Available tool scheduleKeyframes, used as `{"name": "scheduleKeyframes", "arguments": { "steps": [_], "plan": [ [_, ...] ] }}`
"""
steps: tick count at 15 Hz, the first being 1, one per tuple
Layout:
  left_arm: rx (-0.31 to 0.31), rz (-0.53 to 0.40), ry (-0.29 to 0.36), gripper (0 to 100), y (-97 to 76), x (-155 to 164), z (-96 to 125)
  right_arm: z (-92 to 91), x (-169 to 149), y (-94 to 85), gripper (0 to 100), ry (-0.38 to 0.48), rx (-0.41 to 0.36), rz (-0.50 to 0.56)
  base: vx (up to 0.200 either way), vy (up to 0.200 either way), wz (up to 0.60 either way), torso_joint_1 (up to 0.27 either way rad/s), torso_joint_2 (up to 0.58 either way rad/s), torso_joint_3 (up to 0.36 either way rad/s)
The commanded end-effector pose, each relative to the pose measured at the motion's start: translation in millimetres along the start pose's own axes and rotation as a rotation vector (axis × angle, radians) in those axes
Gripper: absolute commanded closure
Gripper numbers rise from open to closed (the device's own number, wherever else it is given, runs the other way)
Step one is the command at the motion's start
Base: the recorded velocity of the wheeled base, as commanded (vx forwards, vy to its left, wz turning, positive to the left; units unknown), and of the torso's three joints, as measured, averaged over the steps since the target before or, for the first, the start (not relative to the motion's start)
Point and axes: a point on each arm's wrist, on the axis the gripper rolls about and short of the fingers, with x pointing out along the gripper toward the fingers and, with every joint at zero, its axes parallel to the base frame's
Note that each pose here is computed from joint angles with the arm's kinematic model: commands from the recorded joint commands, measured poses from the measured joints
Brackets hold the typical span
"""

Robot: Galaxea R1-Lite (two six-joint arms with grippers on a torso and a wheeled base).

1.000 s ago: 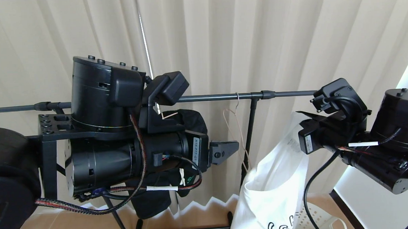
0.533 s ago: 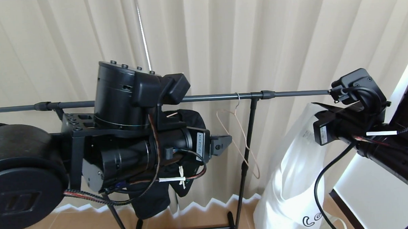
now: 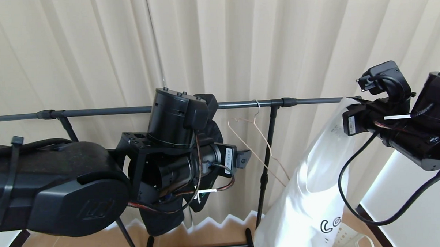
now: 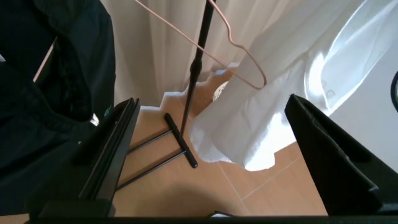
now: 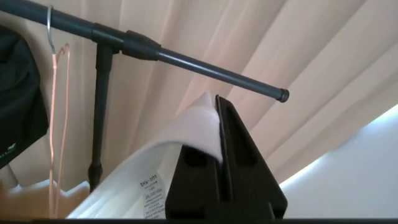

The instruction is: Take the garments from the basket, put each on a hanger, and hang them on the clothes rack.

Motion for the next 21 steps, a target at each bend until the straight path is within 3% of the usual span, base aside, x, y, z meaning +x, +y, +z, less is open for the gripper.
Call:
{"name": "scheduleKeyframes", "arguments": {
  "steps": [1, 5, 7, 9, 12, 16, 21],
  "plan": [
    [0.005, 0.009, 0.032, 0, -0.4, 9, -8, -9.0, 34, 0.0, 100, 0.021, 0.033, -0.045, 0.0, 0.0, 0.0, 0.0, 0.0, 0.0],
    [-0.008, 0.007, 0.024, 0, -0.8, 9, -6, -17.7, 38, -21.2, 100, 0.025, 0.034, -0.107, 0.0, 0.0, 0.0, 0.0, 0.0, 0.0],
    [-0.011, 0.005, 0.014, 0, -1.7, 9, -2, -14.6, 23, -32.2, 100, -0.002, 0.011, -0.063, 0.0, 0.0, 0.0, 0.0, 0.0, 0.0],
    [-0.011, 0.008, 0.02, 0, -1.4, 11, -3, -15.5, 10, -58.2, 100, -0.025, -0.055, -0.055, 0.0, 0.0, 0.0, 0.0, 0.0, 0.0],
    [0.001, 0.006, 0.028, 0, -0.2, 13, -4, -17.0, 0, -94.4, 100, -0.016, -0.066, -0.075, 0.0, 0.0, 0.0, 0.0, 0.0, 0.0],
    [0.008, 0.003, 0.029, 0, -0.7, 14, -4, -13.2, -3, -116.8, 100, -0.036, -0.067, -0.113, 0.0, 0.0, 0.0, 0.0, 0.0, 0.0],
    [0.029, 0.015, 0.037, 0, 0.6, 19, -7, -14.9, 6, -118.6, 100, -0.03, -0.064, -0.118, 0.0, 0.0, 0.0, 0.0, 0.0, 0.0]
  ]
}}
